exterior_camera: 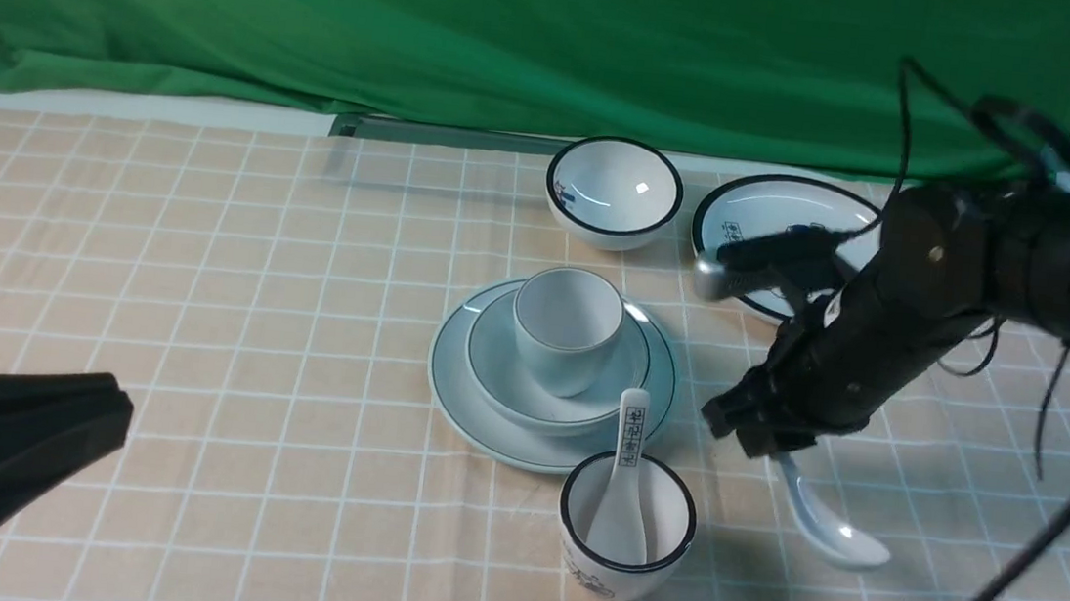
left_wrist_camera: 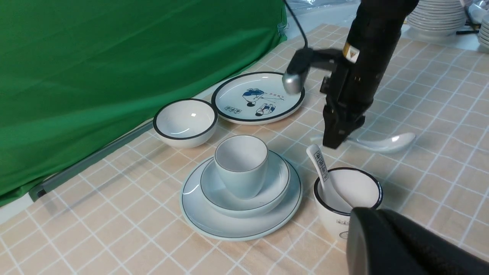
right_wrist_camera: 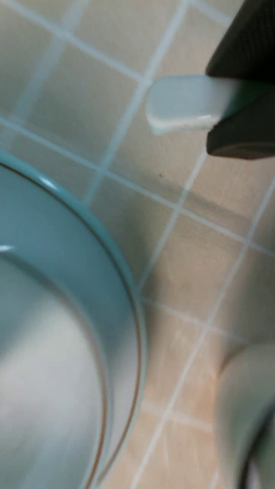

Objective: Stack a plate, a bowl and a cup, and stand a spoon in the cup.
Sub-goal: Use the right arm to grab a blue soup spoon, then use the right arm to put the blue soup spoon into the blue teacup in the middle

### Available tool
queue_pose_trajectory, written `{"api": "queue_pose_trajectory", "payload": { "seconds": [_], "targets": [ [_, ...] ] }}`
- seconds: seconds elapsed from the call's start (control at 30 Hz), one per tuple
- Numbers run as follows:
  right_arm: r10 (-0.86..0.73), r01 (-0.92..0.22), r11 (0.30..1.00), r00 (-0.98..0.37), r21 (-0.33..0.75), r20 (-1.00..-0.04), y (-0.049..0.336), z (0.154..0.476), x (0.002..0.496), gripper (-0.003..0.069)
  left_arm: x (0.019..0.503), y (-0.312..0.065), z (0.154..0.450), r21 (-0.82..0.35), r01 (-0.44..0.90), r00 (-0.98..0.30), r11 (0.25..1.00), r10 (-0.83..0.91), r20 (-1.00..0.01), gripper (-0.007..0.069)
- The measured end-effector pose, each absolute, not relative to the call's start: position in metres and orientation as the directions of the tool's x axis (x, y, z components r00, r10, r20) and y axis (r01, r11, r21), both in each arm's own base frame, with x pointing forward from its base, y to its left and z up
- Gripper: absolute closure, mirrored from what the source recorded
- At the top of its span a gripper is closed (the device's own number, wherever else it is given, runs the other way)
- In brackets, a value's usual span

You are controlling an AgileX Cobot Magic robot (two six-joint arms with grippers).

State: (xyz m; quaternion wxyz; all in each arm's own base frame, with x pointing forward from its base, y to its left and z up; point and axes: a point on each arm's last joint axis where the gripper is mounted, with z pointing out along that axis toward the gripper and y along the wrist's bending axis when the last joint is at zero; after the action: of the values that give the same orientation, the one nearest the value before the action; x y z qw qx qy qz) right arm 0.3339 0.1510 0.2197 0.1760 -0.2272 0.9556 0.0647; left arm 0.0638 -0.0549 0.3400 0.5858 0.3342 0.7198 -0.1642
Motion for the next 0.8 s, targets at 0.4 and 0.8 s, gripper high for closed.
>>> {"api": "queue_pose_trajectory", "payload": {
  "seconds": [0.4,0.8],
  "targets": [
    [-0.016,-0.529,0.847,-0.137,0.059,-0.991,0.203,0.290,0.279,0.0482,0.064,-0.055,0.340,0.155,0.674,-0.091,0.723,0.289,-0.953,0.0624],
    [0.032,-0.583,0.808,-0.092,0.080,-0.995,0.250,0.230,0.326,0.0482,0.064,-0.055,0.340,0.155,0.674,-0.091,0.723,0.289,-0.953,0.0624]
  ]
}}
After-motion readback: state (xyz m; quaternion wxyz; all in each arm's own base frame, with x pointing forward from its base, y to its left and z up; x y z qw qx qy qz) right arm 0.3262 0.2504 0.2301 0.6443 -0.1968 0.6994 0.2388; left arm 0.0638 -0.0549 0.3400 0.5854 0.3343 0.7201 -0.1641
